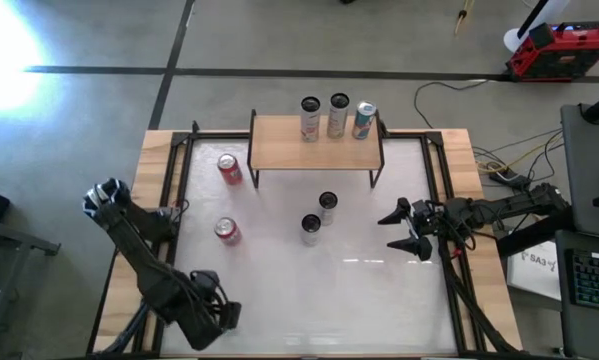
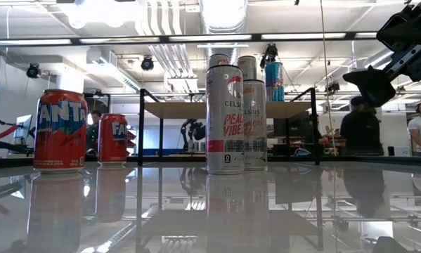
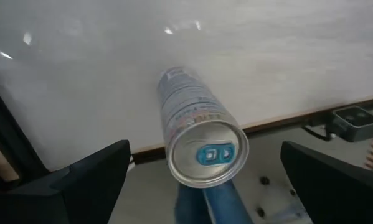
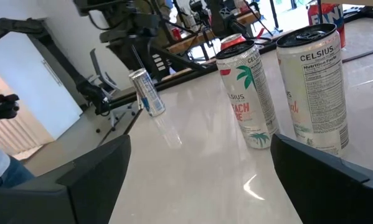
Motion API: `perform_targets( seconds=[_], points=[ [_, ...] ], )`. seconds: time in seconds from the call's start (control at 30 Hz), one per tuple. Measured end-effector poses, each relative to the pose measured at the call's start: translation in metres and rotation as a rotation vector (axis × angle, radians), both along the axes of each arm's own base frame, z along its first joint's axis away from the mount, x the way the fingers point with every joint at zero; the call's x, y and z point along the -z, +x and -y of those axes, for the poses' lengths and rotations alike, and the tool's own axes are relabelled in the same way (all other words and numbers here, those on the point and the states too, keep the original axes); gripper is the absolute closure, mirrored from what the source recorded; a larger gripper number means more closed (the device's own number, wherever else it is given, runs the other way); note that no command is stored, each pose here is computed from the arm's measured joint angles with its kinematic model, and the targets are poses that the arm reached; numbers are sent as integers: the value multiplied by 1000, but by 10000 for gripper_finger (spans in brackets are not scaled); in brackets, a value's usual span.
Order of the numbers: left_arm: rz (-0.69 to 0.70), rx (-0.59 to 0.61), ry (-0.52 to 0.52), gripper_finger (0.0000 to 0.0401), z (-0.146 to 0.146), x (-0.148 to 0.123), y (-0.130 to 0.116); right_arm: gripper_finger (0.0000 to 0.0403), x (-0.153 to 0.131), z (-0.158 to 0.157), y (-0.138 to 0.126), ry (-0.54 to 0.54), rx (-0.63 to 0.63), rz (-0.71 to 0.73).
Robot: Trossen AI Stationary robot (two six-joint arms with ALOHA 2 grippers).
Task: Place canned beverage on shelf
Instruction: Put the blue soda can on the shelf aligned with the other blue soda can
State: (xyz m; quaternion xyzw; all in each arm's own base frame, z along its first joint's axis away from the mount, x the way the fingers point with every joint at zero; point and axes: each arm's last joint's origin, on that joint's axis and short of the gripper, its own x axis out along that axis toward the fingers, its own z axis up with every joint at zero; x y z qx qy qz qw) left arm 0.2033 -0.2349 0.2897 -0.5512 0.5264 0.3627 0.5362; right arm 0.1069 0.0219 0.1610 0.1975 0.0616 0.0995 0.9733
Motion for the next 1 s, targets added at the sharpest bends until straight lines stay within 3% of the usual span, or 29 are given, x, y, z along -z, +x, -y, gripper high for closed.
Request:
perform_targets(
  seconds=[0.37,1.0],
  points=[
    [-166,28,159,1,36,-10,27,33,0,0,0,0,0,0],
    [-170,-129,169,21,49,24,28,33,0,0,0,0,0,1]
  ],
)
